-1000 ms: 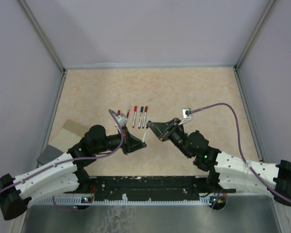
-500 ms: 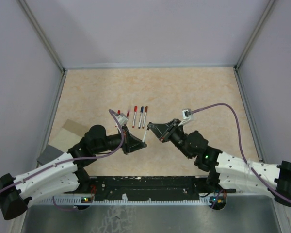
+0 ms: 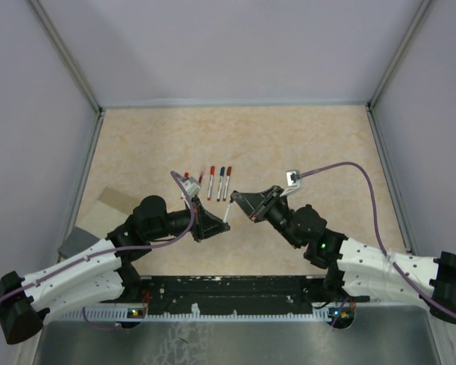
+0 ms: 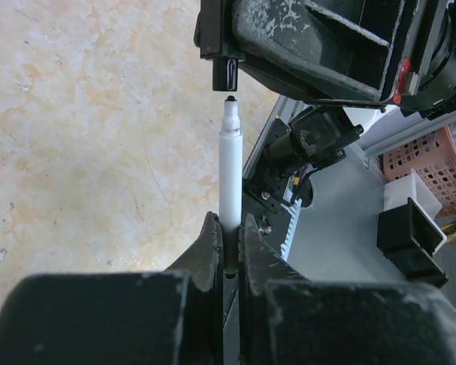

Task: Insert the pens into the pen caps
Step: Insert the pen cap onto the pen.

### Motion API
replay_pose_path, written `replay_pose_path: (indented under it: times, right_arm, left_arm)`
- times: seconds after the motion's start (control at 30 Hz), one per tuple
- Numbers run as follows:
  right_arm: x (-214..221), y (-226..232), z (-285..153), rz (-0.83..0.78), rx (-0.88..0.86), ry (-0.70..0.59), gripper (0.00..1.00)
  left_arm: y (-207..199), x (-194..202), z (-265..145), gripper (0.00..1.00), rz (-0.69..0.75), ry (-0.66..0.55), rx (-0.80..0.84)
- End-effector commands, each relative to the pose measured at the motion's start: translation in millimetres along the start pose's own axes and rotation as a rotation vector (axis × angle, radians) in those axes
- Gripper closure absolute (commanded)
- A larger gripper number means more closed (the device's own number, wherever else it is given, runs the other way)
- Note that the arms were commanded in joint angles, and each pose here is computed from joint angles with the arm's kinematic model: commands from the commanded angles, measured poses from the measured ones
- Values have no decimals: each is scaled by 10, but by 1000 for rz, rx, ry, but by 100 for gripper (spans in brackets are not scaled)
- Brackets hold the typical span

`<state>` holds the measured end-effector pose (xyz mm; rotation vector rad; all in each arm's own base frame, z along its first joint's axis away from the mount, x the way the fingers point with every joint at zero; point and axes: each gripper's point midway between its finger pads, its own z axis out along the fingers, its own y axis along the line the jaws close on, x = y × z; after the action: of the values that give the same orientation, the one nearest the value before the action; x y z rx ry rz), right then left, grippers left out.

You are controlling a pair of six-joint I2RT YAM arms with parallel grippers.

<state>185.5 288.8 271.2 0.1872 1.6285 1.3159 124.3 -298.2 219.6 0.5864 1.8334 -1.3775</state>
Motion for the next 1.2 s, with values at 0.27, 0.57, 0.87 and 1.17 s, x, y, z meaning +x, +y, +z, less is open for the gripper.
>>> replay_pose_path:
  times: [0.27,0.57,0.87,1.17]
  right_arm:
    - [-264,293,-18,67,-81,-88,100]
    - [-202,238,-9,67,-63,-68,100]
    - [-161,239,5,69,-66,-53,100]
    - [-128,222,5,62,-61,-38,100]
  left_arm:
    - [-72,-69,11,100,28,-23,30]
    - [-76,-72,11,100,28,-22,31]
    - [-87,-94,2,100,28,-28,31]
    - [-92,-109,-1,100,28,-32,30]
